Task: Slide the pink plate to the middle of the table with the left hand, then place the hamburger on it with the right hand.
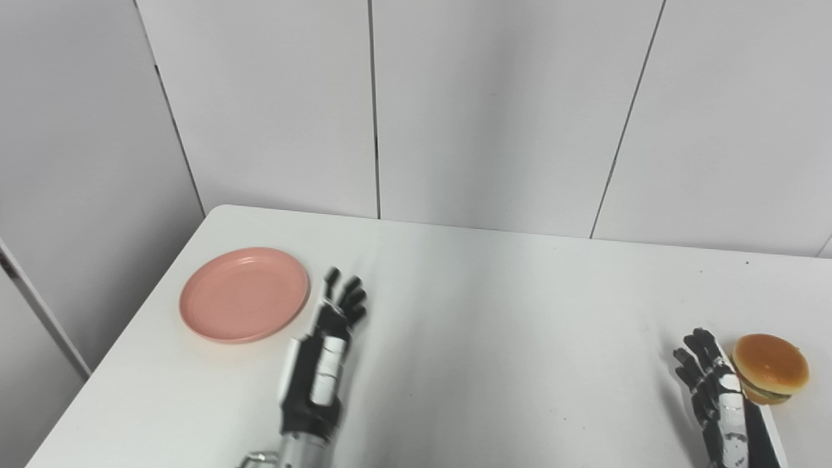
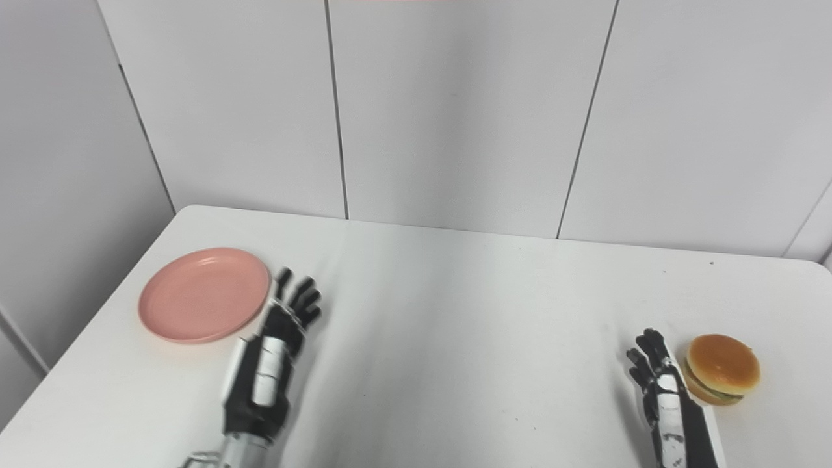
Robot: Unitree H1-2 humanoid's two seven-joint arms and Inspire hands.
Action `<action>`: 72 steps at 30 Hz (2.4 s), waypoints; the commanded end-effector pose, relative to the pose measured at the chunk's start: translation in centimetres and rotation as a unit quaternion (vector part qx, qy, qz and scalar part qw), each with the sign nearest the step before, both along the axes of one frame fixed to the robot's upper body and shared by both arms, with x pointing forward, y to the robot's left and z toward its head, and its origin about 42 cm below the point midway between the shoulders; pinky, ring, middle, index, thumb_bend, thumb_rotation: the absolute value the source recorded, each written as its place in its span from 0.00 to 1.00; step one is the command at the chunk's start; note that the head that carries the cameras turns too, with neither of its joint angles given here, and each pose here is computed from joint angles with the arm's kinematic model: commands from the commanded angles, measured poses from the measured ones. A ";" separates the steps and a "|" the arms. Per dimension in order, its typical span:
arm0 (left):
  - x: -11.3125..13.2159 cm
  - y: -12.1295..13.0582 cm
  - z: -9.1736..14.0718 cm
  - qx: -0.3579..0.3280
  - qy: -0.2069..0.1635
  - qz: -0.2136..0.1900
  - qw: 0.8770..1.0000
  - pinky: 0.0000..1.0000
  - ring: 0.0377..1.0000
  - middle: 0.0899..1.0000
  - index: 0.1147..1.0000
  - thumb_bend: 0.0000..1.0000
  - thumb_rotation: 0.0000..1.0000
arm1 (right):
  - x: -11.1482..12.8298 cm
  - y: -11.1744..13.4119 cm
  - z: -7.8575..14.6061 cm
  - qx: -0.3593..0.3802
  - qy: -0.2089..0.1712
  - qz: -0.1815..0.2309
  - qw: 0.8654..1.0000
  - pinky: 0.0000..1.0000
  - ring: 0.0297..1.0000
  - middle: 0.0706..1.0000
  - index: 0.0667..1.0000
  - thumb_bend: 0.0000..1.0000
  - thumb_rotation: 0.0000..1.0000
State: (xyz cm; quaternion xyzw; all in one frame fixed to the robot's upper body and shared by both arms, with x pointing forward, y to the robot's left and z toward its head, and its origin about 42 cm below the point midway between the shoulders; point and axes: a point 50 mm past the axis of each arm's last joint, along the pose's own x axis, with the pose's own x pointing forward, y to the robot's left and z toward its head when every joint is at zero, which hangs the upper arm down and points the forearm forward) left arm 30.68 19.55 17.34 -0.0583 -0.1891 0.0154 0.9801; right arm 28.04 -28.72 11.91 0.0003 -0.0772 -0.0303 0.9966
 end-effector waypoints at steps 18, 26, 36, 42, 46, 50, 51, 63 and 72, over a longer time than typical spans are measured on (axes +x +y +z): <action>7.9 13.5 10.1 0.094 -0.080 0.094 0.988 0.86 0.90 0.89 0.87 0.90 0.90 | -1.2 1.7 -3.5 0.017 0.051 0.003 0.999 0.95 0.90 0.93 0.95 0.83 1.00; 10.5 19.4 10.1 0.077 -0.046 0.119 0.989 0.85 0.92 0.91 0.88 0.90 0.92 | -1.4 1.7 -3.5 0.019 0.054 0.001 0.998 0.94 0.89 0.92 0.95 0.85 1.00; 11.9 23.6 7.6 0.036 0.011 0.161 0.986 0.78 0.88 0.86 0.87 0.87 0.91 | -1.7 1.7 -3.1 0.022 0.055 0.003 0.998 0.94 0.89 0.92 0.95 0.83 1.00; 12.5 25.1 5.7 0.005 0.046 0.185 0.982 0.77 0.85 0.83 0.86 0.91 0.88 | -1.9 1.6 -2.9 0.021 0.056 0.002 0.998 0.92 0.88 0.91 0.95 0.83 1.00; 12.6 26.1 4.1 -0.002 0.067 0.187 0.980 0.78 0.85 0.85 0.88 0.90 0.89 | -2.0 1.5 -2.8 0.019 0.055 0.002 0.998 0.91 0.88 0.91 0.94 0.84 1.00; 12.6 26.4 2.6 -0.013 0.082 0.193 0.978 0.78 0.84 0.84 0.86 0.88 0.88 | -2.2 1.3 -2.7 0.016 0.056 0.001 0.998 0.92 0.88 0.91 0.94 0.84 0.99; 12.6 26.5 2.3 -0.011 0.085 0.194 0.977 0.78 0.83 0.84 0.87 0.86 0.89 | -2.2 1.3 -2.7 0.015 0.056 0.001 0.998 0.91 0.88 0.91 0.94 0.85 0.99; 12.1 26.0 -0.8 -0.032 0.117 0.181 0.976 0.76 0.83 0.84 0.88 0.88 0.85 | -2.4 1.3 -2.5 0.015 0.057 0.000 0.998 0.91 0.88 0.91 0.94 0.85 0.96; 12.1 23.1 -1.7 -0.037 0.117 0.123 0.985 0.78 0.85 0.87 0.89 0.86 0.85 | -2.5 1.8 -2.1 0.027 0.059 -0.001 0.998 0.89 0.87 0.90 0.93 0.84 0.94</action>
